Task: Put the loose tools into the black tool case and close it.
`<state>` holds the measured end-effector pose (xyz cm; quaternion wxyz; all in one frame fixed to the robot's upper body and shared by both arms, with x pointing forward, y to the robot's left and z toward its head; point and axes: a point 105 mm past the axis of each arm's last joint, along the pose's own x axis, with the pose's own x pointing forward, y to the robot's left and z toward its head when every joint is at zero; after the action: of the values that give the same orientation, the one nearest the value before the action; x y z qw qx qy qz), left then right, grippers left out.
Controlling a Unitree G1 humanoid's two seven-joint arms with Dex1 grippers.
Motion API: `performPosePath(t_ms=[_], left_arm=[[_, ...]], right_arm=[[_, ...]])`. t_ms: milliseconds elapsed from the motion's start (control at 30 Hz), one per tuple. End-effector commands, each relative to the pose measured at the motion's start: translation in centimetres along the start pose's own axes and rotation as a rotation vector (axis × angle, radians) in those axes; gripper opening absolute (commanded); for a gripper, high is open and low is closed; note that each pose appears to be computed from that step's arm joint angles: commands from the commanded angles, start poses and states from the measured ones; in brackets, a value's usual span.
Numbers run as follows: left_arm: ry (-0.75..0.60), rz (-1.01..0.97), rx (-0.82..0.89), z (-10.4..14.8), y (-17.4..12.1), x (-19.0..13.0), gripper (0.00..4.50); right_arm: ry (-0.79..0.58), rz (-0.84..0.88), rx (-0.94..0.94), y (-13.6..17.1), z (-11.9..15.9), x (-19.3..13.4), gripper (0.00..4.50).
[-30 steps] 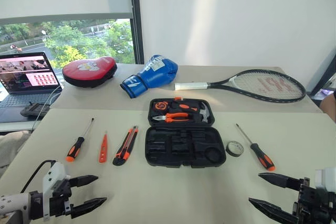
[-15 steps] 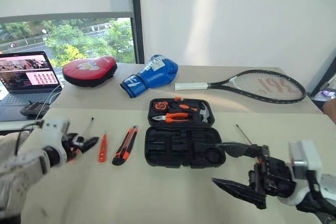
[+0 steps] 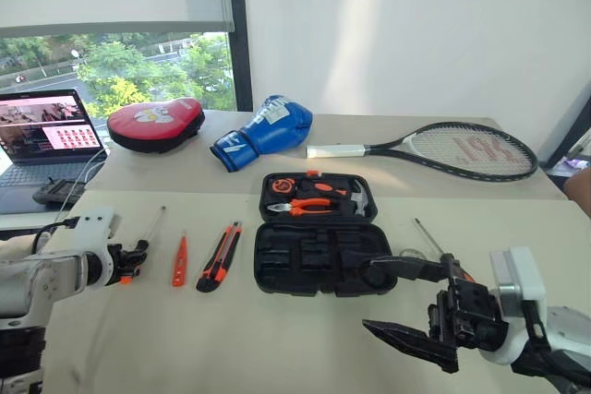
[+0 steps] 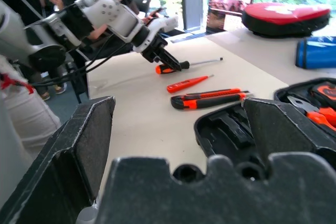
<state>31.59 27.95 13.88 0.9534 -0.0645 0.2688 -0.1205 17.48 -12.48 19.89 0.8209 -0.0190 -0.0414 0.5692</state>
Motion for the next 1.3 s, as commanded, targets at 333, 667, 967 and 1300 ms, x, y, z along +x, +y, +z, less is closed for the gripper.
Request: performPosePath(t_ms=[333,667,967,1300], left_arm=[[0.012,-0.861,0.895,4.2,-18.3,5.2,0.82],[0.178,-0.874,1.192,3.7,-20.9,11.1,0.82],[0.28,-0.83,1.184,3.1,-19.8,12.1,0.82],[0.284,-0.784,1.112,3.6,-19.7,12.4,0.82]], right_arm=[[0.026,-0.444,-0.043,-1.3,-0.2,-3.7,4.5],[0.143,-0.58,0.034,2.3,-0.3,-7.9,4.5],[0.137,-0.473,0.043,3.0,1.3,-8.9,4.5],[0.17,-0.318,0.001,-1.7,2.2,-10.4,4.5]])
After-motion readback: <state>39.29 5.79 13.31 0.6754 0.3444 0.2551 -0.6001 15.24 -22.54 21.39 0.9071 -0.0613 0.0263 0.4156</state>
